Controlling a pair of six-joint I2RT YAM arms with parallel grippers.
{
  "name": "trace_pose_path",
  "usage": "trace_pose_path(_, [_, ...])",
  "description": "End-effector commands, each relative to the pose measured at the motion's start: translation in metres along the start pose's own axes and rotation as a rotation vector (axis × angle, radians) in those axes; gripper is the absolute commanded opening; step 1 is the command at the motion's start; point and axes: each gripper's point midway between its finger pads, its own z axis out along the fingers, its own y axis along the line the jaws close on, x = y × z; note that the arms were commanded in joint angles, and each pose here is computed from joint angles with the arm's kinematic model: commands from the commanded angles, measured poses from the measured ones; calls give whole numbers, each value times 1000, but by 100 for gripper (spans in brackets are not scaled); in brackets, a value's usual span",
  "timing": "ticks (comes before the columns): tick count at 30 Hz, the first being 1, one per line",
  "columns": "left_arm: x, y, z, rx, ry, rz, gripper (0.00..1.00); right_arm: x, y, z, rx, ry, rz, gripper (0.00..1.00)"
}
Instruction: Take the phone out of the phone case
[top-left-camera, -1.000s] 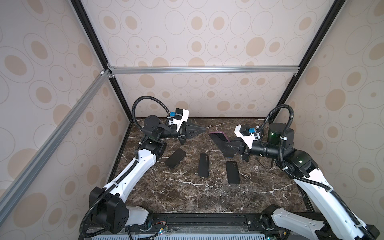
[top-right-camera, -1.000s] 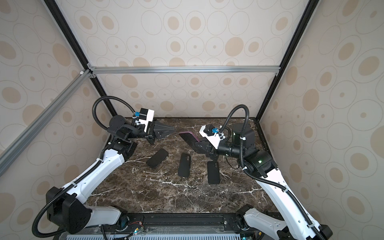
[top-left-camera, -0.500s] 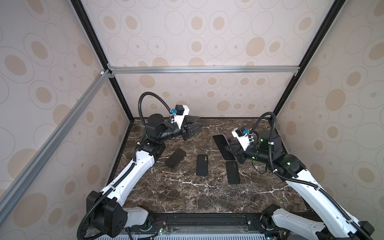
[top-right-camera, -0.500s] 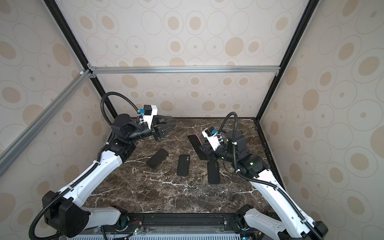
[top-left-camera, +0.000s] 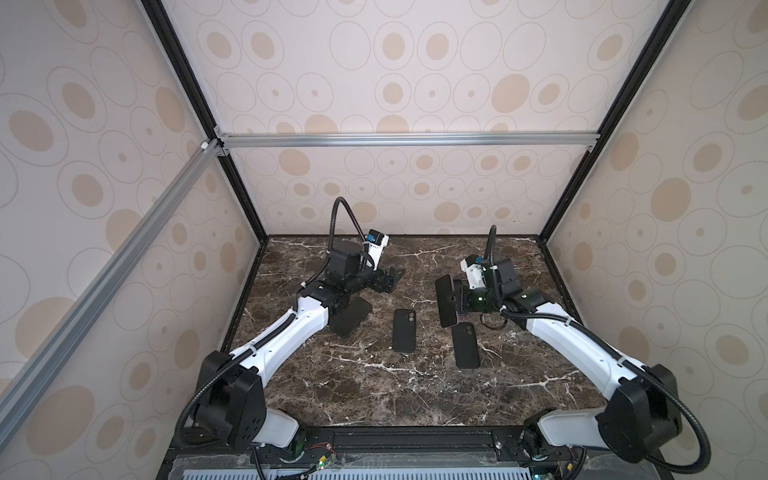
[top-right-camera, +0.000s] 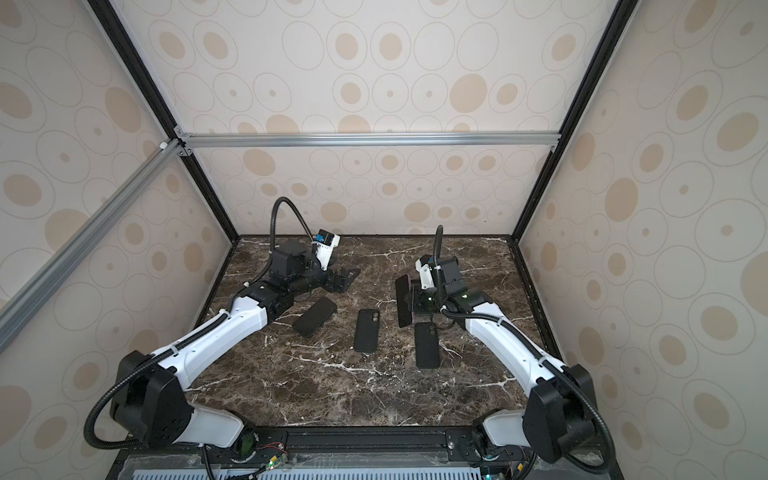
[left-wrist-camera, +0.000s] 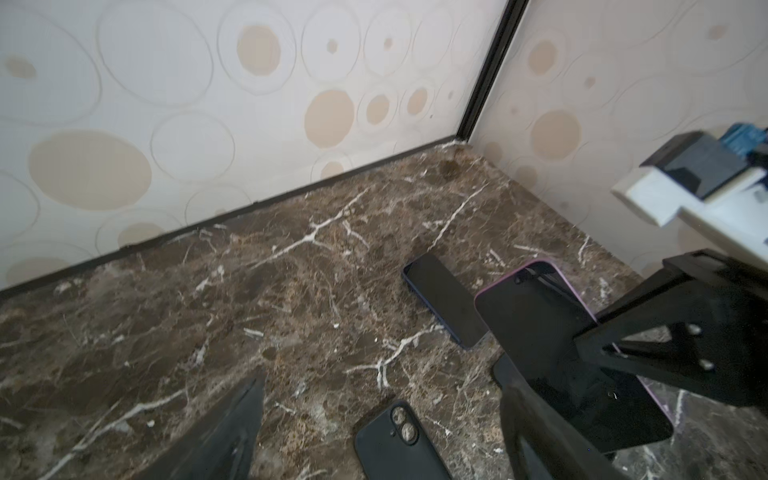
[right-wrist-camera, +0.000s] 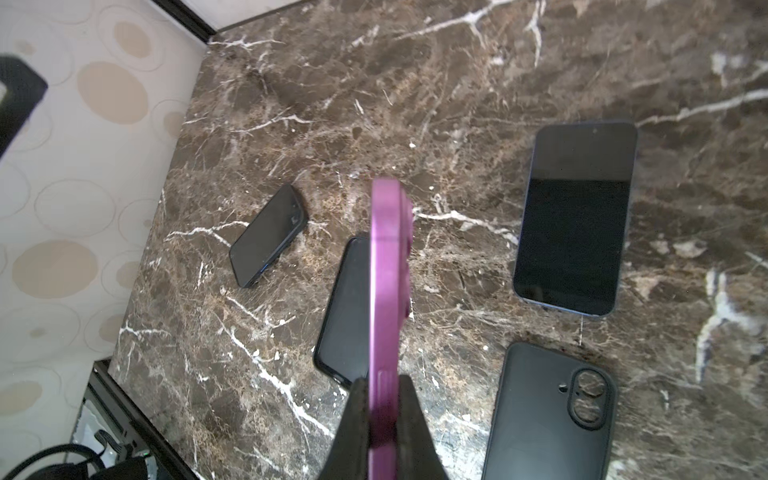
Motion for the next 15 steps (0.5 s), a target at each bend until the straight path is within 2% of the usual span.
trace_pose_path(1, [17, 14, 10, -107, 94, -15, 90, -25, 9, 9, -72, -32, 63, 0])
trace_pose_path(10, [40, 39, 13, -260, 120, -136, 93, -37, -19, 71, -92, 62, 150, 0])
trace_pose_path(15, [50, 45, 12, -299, 140, -175, 99, -39, -27, 99, -128, 96, 173, 0])
